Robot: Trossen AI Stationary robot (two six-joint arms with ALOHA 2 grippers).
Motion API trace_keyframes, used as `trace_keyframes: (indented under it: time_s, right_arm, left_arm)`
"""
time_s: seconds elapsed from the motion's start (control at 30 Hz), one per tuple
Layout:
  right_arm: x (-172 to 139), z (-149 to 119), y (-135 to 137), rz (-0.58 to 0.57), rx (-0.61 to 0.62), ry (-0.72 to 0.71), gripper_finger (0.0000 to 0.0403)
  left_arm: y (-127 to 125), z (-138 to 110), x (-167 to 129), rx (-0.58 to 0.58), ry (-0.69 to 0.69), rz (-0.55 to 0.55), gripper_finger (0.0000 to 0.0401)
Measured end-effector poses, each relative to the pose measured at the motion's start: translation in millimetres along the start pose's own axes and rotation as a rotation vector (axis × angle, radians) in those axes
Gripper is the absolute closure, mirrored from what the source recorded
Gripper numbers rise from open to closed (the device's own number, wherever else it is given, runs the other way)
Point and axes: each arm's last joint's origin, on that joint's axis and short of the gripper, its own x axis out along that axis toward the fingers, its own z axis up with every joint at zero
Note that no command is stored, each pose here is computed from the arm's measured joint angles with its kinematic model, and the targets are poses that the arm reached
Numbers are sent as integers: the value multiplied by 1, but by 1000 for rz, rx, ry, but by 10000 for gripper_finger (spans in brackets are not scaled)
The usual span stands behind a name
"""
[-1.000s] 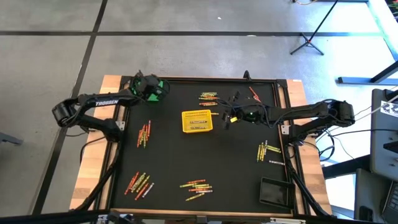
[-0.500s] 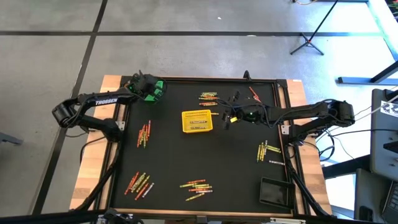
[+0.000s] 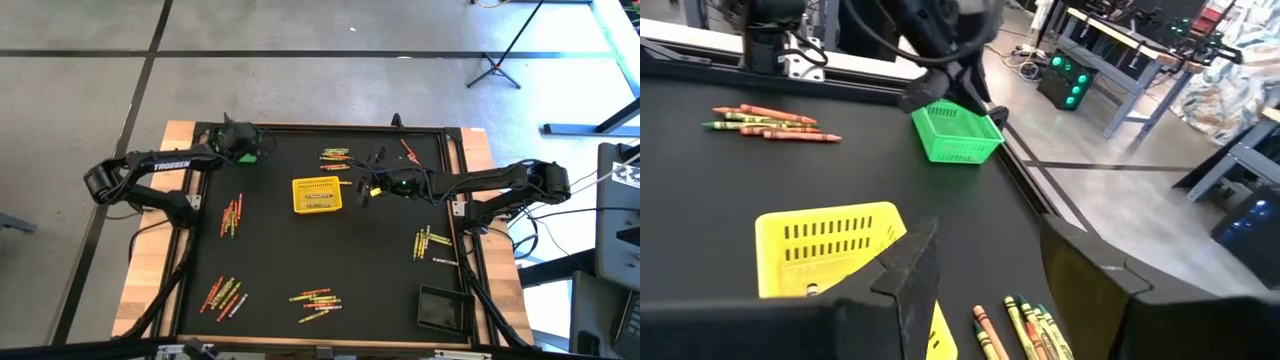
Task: Sort crayons
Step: Put the orange crayon into the green bin
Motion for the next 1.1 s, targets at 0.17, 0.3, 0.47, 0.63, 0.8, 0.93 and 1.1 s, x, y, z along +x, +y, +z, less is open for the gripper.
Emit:
trace_keyframes:
  time_s: [0.17,0.3,0.47,0.63,0.8,0.93,1.1]
  right_arm:
    - [0,0,-1,-28,1,6,230]
    - [0,-1,0,-21,25,14,230]
    - [0,-3,0,-13,24,29,230]
    - [0,-6,0,-44,17,67,230]
    - [0,-14,-5,-142,9,172,230]
    - [1,-10,-22,-176,-13,308,230]
    - [-1,-3,-61,-256,31,512,230]
  left_arm:
    - [-15,11,-7,-3,-119,-163,307]
    - [-28,22,-15,-4,-256,-349,307]
    - [-41,36,-28,2,-431,-530,307]
    - [-57,42,-43,0,-511,-631,307]
    - [-74,45,-60,34,-589,-672,307]
    - [-80,45,-67,74,-625,-653,307]
    - [-82,45,-68,87,-622,-621,307]
